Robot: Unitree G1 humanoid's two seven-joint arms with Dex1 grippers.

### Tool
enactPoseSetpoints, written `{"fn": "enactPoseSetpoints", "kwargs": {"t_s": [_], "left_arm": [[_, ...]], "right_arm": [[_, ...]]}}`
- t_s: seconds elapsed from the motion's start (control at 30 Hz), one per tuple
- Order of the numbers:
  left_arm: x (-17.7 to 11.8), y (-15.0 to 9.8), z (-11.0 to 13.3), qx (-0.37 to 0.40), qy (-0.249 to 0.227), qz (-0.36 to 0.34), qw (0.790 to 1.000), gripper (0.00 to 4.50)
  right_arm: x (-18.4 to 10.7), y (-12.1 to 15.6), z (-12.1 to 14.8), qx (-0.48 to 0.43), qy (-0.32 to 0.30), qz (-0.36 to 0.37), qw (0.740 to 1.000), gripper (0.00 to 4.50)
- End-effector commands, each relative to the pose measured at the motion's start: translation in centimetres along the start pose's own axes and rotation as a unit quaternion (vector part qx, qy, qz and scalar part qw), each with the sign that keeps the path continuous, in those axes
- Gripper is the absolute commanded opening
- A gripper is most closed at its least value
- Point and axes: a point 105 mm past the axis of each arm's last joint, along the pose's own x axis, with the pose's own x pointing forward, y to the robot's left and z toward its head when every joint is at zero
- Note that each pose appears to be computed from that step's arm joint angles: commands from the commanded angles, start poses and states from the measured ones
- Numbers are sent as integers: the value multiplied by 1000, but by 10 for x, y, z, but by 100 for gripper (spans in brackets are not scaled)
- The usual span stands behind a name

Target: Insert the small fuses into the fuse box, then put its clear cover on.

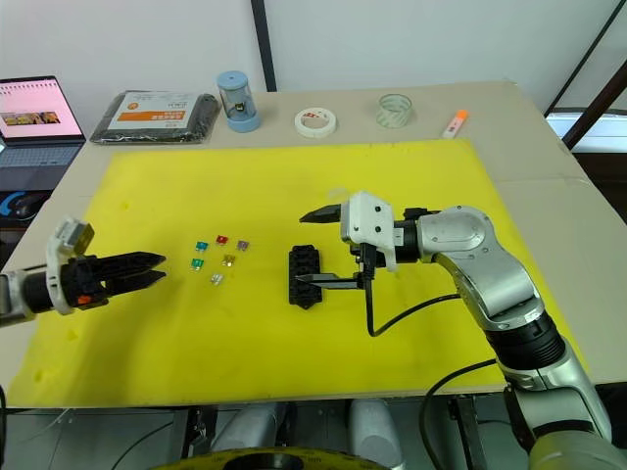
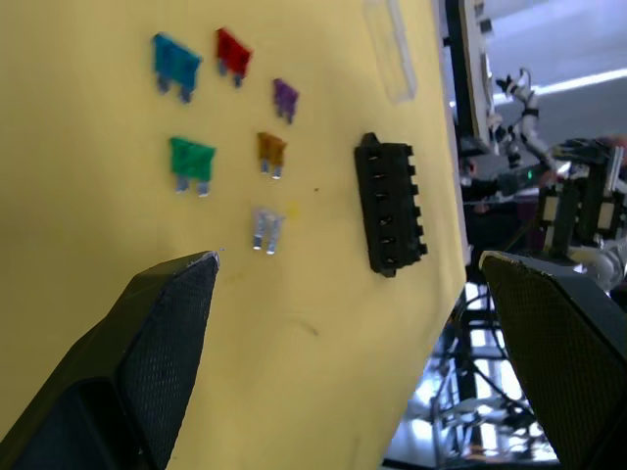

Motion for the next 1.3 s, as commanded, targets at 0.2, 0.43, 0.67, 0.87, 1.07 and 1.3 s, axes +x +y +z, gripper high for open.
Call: {"fn": "enactPoseSetpoints", "kwargs": {"t_s": [0.2,0.43,0.67,0.87,1.07,1.3], "left_arm": [[20,11,8,-18,1,16,1000,450],[42,20,11,-16,4,19,1000,450],[53,20,13,-26,6,3,1000,450],[63,15,13,-22,14,-19,999,450],[68,13,10,-19,26,-28,999,450],[68,28,2,0,34,1,999,329]], "right_arm": [[-1,-4,20,-32,-16,-7,999,448],[-1,-3,23,-31,-16,-9,999,448],[-5,-6,24,-35,-8,-17,999,448],[-6,-6,22,-34,-2,-23,999,448],[-7,-5,19,-33,2,-27,999,448],[-8,-6,18,-28,3,-32,999,450]]}}
